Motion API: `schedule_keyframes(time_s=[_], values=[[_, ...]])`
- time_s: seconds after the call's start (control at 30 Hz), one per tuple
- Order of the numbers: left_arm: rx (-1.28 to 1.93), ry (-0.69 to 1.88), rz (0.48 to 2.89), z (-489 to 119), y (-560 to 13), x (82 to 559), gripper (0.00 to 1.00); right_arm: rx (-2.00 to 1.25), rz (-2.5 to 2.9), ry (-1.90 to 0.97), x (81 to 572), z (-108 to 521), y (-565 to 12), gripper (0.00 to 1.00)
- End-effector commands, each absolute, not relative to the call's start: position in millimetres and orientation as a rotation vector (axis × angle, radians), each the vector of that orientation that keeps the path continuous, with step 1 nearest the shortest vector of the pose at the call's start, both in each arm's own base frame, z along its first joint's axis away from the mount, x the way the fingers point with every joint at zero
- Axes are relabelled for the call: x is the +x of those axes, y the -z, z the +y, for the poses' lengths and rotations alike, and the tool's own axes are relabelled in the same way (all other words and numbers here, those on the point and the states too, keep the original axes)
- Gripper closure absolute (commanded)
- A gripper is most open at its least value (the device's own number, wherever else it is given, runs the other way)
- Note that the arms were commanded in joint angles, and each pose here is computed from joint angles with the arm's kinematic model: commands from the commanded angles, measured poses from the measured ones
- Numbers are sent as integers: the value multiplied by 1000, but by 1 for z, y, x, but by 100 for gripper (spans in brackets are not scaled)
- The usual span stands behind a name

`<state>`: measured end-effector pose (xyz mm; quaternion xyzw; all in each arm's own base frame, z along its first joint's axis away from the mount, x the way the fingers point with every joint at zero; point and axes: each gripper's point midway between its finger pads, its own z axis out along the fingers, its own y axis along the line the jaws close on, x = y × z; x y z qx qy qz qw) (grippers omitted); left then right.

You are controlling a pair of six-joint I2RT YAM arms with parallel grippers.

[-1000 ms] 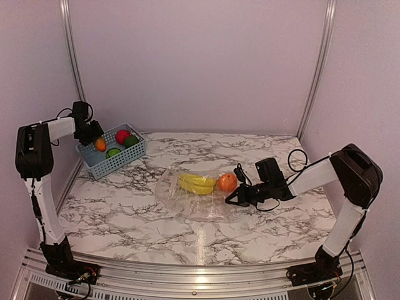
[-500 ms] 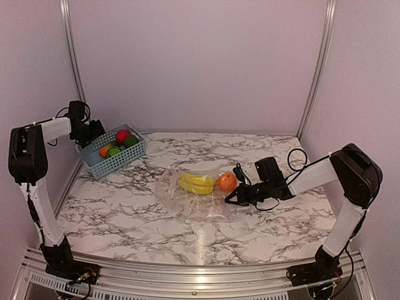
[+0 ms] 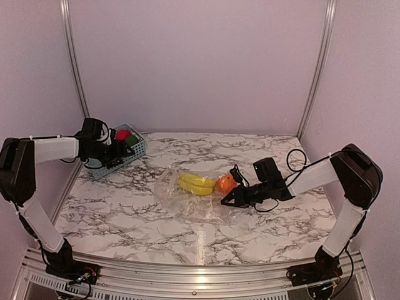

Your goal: Open the zip-top bag and remove the fake food

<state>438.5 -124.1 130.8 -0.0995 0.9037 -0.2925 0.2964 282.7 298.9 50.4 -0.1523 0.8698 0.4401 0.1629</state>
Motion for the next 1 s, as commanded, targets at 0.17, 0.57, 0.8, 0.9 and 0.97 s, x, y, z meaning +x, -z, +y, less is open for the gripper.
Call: schedule_keyframes(time_s=[0.17, 0.57, 0.8, 0.9, 0.97], values=[[-130, 1160, 2465, -219, -129, 369, 31, -473, 2436, -1187, 276, 280, -89, 70], [-69, 1267, 2516, -289, -109, 354, 43, -559, 2412, -926, 354, 282, -131, 61], [-60, 1296, 2577, -313, -85, 355, 47, -640, 2317, -919, 410, 313, -148, 52], [-100, 1295, 2599, -313, -73, 357, 49, -711, 2315, -992, 421, 332, -136, 52], [-114, 1299, 2606, -315, -67, 359, 49, -754, 2319, -1042, 423, 342, -128, 52]])
